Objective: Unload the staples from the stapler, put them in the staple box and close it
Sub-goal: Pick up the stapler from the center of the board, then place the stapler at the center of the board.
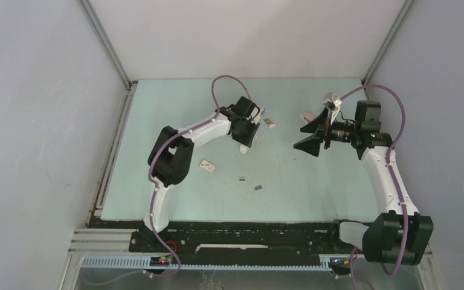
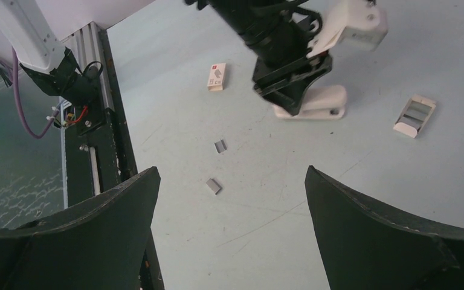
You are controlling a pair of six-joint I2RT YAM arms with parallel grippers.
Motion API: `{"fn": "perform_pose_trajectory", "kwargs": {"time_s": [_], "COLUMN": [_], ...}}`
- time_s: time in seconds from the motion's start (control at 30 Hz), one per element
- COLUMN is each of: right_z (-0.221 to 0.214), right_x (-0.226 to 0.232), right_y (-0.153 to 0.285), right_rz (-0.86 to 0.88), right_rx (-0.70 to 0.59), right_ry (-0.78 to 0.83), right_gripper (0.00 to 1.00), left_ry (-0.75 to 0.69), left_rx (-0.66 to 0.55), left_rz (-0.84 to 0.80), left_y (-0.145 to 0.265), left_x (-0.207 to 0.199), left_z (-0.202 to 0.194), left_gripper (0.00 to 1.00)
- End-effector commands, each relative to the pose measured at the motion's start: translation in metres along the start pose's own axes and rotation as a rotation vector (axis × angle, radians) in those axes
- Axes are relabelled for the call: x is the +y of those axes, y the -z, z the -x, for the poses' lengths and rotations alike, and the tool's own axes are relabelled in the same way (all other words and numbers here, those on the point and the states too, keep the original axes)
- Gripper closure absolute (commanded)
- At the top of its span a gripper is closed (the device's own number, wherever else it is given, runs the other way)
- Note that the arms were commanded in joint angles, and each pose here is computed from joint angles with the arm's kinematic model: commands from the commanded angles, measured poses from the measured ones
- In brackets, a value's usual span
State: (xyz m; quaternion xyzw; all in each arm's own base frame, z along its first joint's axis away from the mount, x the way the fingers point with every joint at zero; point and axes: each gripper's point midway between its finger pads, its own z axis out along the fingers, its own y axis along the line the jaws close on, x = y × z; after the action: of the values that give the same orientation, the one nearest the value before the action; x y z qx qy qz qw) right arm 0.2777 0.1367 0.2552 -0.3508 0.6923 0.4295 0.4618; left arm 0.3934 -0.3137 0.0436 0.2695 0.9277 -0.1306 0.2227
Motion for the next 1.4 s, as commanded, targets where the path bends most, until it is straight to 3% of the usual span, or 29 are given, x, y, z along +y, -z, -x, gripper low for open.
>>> {"fn": "perform_pose_trajectory", "kwargs": {"time_s": [0.0, 0.27, 0.97, 1.13, 1.37], "right_z": [0.007, 0.008, 0.006, 0.005, 0.006], "right_x": [0.015, 0.029, 0.028, 0.027, 0.025], "right_y": [-0.001, -0.006, -0.004, -0.004, -0.002], "right_rz": [0.04, 0.1, 0.093, 0.092, 0.085], "right_rx": [-0.016, -0.018, -0.017, -0.016, -0.02], "right_ry": [0.055, 0.064, 0.076, 0.075, 0.071], "right_gripper": [0.01, 0.01, 0.01, 0.01, 0.01], "left_ry": [-0.095, -0.049, -0.095, -0.093, -0.093], "left_rx": [-0.14, -0.193, -0.145, -0.142, -0.139], "left_rz": [-0.061, -0.112, -0.131, -0.129, -0.123], "left_y": [0.054, 0.056, 0.051, 0.05, 0.049], "left_x": [-0.054, -0.105, -0.12, -0.12, -0.119], "left_z": [0.016, 0.006, -0.027, -0.028, -0.029], "left_gripper": [0.88, 0.88, 0.86, 0.83, 0.71]}}
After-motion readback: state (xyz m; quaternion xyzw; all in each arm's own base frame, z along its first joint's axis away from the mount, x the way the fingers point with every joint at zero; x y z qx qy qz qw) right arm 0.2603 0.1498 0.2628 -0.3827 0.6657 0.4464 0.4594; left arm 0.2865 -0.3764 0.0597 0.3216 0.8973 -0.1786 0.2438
